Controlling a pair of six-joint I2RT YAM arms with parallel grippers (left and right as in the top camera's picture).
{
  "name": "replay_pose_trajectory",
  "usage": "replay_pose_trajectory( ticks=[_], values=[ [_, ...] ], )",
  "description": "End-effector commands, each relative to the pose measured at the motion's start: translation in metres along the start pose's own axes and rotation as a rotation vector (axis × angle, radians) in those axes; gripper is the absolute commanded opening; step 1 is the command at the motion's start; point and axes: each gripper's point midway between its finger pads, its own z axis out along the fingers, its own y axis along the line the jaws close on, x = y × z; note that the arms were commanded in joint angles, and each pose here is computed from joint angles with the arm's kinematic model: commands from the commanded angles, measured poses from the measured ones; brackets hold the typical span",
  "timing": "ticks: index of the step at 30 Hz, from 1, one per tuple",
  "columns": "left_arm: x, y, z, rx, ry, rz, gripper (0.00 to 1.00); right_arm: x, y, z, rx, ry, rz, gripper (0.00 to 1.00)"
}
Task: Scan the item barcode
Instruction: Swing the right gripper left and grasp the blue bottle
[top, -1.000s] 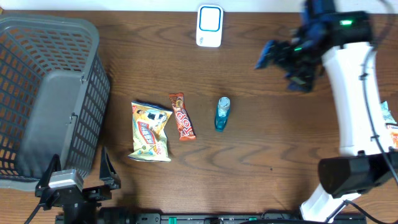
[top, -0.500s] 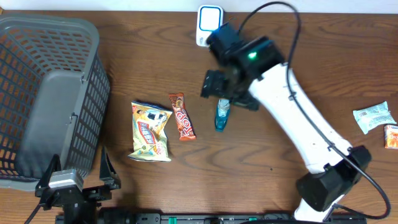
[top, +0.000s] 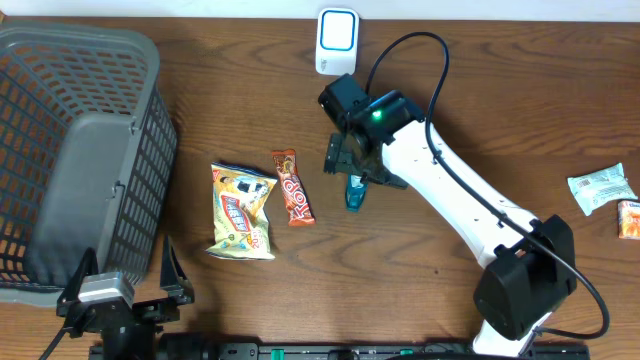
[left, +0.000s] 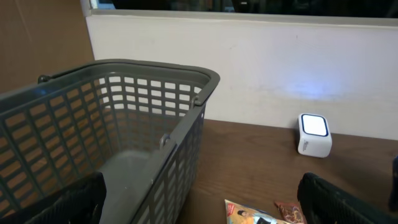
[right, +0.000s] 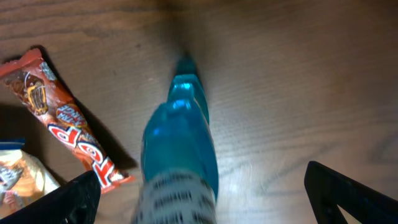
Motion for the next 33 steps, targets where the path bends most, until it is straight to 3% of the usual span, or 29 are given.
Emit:
replay_pose_trajectory(
  ticks=[1, 11, 17, 25, 30, 33],
  values=[
    [-0.002, 0.002, -0.001, -0.008, -0.009, -0.01, 0.98, 0.001, -0.003, 0.012, 0.022, -0.015, -0.041, 0.99],
    [-0.002, 0.002, -0.001, -0.008, -0.009, -0.01, 0.98, 0.007, -0.003, 0.039, 0.012, -0.017, -0.051, 0.63],
    [-0.002, 0.002, -0.001, -0.008, -0.009, -0.01, 0.98, 0.007, -0.003, 0.039, 0.012, -0.015, -0.227, 0.38],
    [-0.002, 0.002, -0.001, -0.008, -0.009, -0.01, 0.98, 0.005, -0.008, 0.03, 0.026, 0.009, -0.715, 0.36],
    [-0.002, 0.002, -0.001, -0.008, -0.009, -0.01, 0.98, 0.007, -0.01, 0.02, 0.034, 0.03, -0.885, 0.39],
    [-0.002, 0.002, -0.001, -0.008, -0.009, -0.01, 0.98, 0.007, -0.009, 0.019, 0.031, 0.028, -0.944, 0.47]
  ],
)
